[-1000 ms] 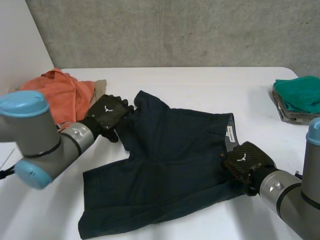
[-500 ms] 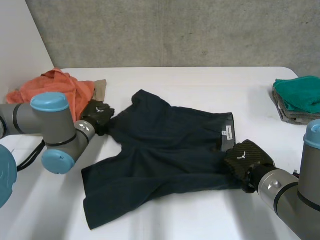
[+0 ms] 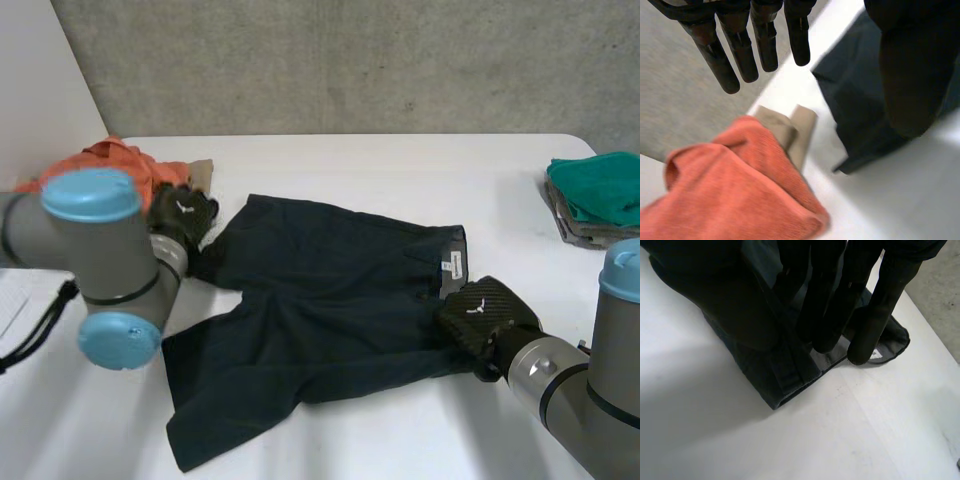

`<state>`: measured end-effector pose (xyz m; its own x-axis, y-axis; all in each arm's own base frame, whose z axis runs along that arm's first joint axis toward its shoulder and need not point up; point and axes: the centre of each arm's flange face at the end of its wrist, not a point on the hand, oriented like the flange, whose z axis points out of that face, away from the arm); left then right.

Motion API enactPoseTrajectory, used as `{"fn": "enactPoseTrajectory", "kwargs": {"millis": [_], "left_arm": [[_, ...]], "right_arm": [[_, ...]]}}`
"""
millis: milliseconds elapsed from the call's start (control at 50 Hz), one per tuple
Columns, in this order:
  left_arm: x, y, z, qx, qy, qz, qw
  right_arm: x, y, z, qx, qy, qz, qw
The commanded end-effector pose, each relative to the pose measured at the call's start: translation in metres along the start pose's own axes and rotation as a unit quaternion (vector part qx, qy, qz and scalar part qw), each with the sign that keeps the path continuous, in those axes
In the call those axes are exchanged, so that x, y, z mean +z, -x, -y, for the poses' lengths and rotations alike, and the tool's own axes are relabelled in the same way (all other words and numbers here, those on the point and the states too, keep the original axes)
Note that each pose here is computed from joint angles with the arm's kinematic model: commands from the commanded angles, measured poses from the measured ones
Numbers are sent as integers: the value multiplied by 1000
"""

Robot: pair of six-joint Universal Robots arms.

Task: Fold the laundry.

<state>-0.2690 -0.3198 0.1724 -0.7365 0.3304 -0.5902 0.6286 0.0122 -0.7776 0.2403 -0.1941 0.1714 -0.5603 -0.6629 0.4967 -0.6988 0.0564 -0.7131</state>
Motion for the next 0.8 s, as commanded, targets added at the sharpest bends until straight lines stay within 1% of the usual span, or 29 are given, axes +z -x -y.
{"fn": "enactPoseTrajectory", "kwargs": {"millis": [20, 80, 100, 160, 180, 200, 260, 320, 380, 460, 520, 560, 600, 620, 680, 700, 720, 780, 800], "left_arm": [[-68, 22, 25, -60, -9, -9, 998], [-98, 14, 22, -77, 9, -50, 996], [-116, 6, 18, -83, 25, -84, 993], [-142, -4, 10, -92, 53, -136, 985], [-156, -9, 4, -101, 73, -164, 979], [-162, -12, 1, -105, 83, -177, 975], [-176, -19, -10, -125, 117, -208, 963], [-178, -23, -19, -138, 134, -213, 958], [-176, -25, -24, -141, 140, -212, 957], [-166, -36, -37, -130, 156, -212, 956], [-158, -34, -38, -126, 152, -187, 962], [-160, -30, -32, -121, 138, -170, 968], [-164, -27, -24, -118, 122, -167, 971], [-169, -25, -20, -115, 113, -168, 973], [-198, -31, -8, -86, 99, -208, 969], [-207, -32, -8, -72, 103, -224, 966], [-225, -37, -8, -38, 118, -263, 957], [-246, -42, -12, 5, 147, -314, 938], [-250, -43, -13, 17, 152, -326, 933]], "right_arm": [[6, -4, 4, 10, -17, -15, 1000], [9, -5, 4, 9, -22, -20, 1000], [10, -5, 4, 9, -22, -21, 999], [11, -5, 5, 8, -24, -22, 999], [11, -5, 4, 8, -23, -22, 999], [11, -5, 4, 8, -23, -22, 999], [11, -6, 4, 9, -21, -23, 999], [11, -6, 3, 10, -20, -23, 999], [12, -7, 2, 11, -19, -24, 999], [11, -8, 0, 12, -13, -27, 999], [8, -9, 0, 12, -10, -27, 1000], [2, -8, 0, 4, 0, -21, 1000], [-7, -7, 1, -2, 10, -13, 1000], [-19, -6, 2, -12, 25, 2, 1000], [-38, 1, -2, -42, 62, 43, 996], [-51, 6, -6, -69, 89, 74, 991], [-56, 8, -8, -83, 99, 86, 988], [-64, 11, -13, -114, 123, 114, 979], [-63, 10, -12, -115, 119, 111, 980]]}}
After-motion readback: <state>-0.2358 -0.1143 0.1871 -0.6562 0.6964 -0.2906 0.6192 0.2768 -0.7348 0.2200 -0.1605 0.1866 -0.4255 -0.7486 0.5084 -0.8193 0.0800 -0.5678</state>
